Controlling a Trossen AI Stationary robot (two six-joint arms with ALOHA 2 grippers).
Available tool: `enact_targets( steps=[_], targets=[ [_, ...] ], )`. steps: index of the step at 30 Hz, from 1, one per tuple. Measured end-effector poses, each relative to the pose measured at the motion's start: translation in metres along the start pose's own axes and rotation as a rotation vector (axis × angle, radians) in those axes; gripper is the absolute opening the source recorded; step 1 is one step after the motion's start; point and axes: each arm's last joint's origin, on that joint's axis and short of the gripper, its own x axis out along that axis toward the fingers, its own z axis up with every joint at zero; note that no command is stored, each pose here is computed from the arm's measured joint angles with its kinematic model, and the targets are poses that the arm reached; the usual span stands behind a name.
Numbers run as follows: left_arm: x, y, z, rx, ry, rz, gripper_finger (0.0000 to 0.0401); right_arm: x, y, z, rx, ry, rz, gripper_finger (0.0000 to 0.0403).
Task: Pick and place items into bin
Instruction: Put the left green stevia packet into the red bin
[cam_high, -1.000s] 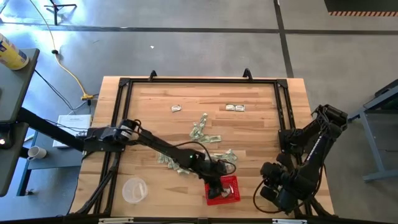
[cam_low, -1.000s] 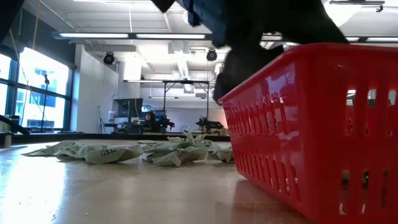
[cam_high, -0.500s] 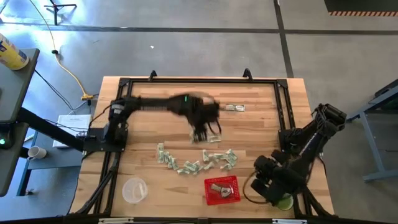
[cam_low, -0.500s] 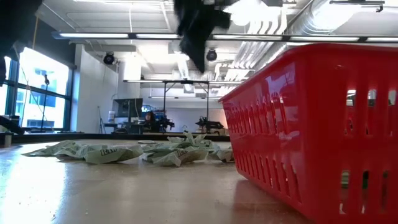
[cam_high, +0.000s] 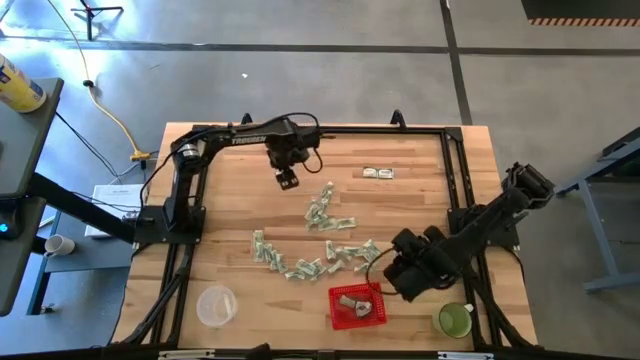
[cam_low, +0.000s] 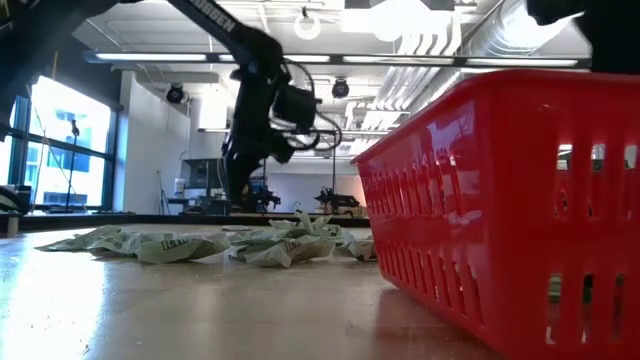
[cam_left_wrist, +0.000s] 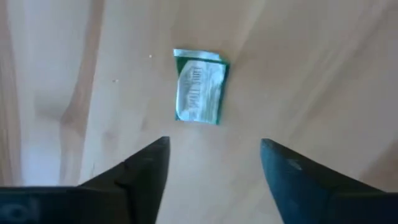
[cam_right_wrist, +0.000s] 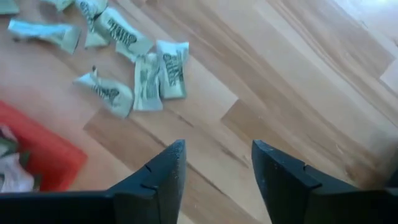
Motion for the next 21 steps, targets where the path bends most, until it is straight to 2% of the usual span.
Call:
enact_targets(
  steps=[4,9,14,21],
  targets=[
    [0.013,-0.002,0.004,0.016,-0.060,0.009,0.0321,0.006,0.001,0.015,0.016,0.012,0.004,0.0194],
    [0.018,0.002,0.010,0.051,-0.138,0.021,0.0320,0.011,0.002,0.028,0.034,0.020,0.030,0.0201],
    [0.029,0.018,0.005,0.021,-0.126,0.003,0.0293,0.013,0.003,0.034,0.058,0.031,0.040,0.0197],
    [0.047,0.031,-0.007,-0.010,-0.104,-0.103,0.0221,0.014,0.002,0.035,0.068,0.029,0.040,0.0186]
  ],
)
